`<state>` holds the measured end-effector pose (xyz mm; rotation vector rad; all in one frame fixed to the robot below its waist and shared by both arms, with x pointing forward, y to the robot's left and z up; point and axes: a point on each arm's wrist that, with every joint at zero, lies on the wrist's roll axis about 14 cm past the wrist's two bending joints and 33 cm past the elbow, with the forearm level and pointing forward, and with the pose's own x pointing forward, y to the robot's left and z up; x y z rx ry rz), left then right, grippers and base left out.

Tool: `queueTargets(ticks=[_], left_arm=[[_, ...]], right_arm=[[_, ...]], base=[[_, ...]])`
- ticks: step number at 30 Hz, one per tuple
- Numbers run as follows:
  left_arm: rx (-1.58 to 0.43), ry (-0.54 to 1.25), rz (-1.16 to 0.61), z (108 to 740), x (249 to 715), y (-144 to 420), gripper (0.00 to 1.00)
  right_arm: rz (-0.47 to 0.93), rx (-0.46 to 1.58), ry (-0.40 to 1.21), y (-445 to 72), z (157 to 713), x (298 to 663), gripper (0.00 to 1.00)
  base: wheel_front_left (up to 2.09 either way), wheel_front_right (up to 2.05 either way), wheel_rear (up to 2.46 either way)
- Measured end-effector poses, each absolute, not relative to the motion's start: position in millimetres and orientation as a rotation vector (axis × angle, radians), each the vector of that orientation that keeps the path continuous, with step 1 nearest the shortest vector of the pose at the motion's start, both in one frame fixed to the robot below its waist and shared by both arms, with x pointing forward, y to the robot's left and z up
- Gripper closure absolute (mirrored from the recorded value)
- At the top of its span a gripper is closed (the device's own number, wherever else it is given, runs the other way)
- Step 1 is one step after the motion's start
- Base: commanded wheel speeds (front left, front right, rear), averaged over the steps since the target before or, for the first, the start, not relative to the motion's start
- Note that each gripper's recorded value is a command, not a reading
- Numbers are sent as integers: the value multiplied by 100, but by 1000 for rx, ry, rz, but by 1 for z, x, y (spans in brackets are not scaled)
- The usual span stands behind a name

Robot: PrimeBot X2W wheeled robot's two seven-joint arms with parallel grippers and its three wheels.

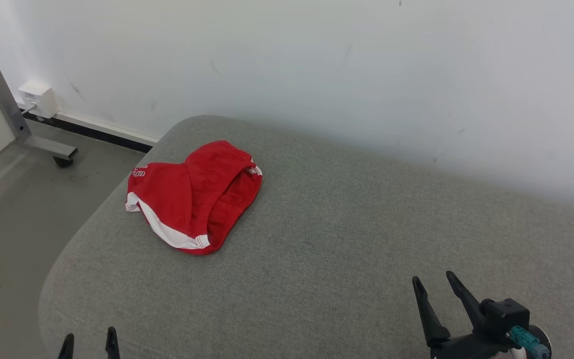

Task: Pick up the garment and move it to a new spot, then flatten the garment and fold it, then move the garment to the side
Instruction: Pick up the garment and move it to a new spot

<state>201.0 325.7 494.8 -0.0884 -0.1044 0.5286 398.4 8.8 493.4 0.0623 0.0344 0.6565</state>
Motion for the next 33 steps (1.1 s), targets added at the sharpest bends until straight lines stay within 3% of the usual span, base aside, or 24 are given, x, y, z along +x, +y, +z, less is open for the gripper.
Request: queueTargets(ticks=[9,22,33], left_arm=[[-145,-78,518,491,231,341,0],[-342,-64,543,521,363,400,0],[-476,221,586,444,447,406,0]], right_arm=[[661,55,47,6,486,402,0],[721,32,4,13,492,448,0],[672,57,68,-13,451,477,0]], base=[[0,0,0],[0,0,0],[0,0,0]])
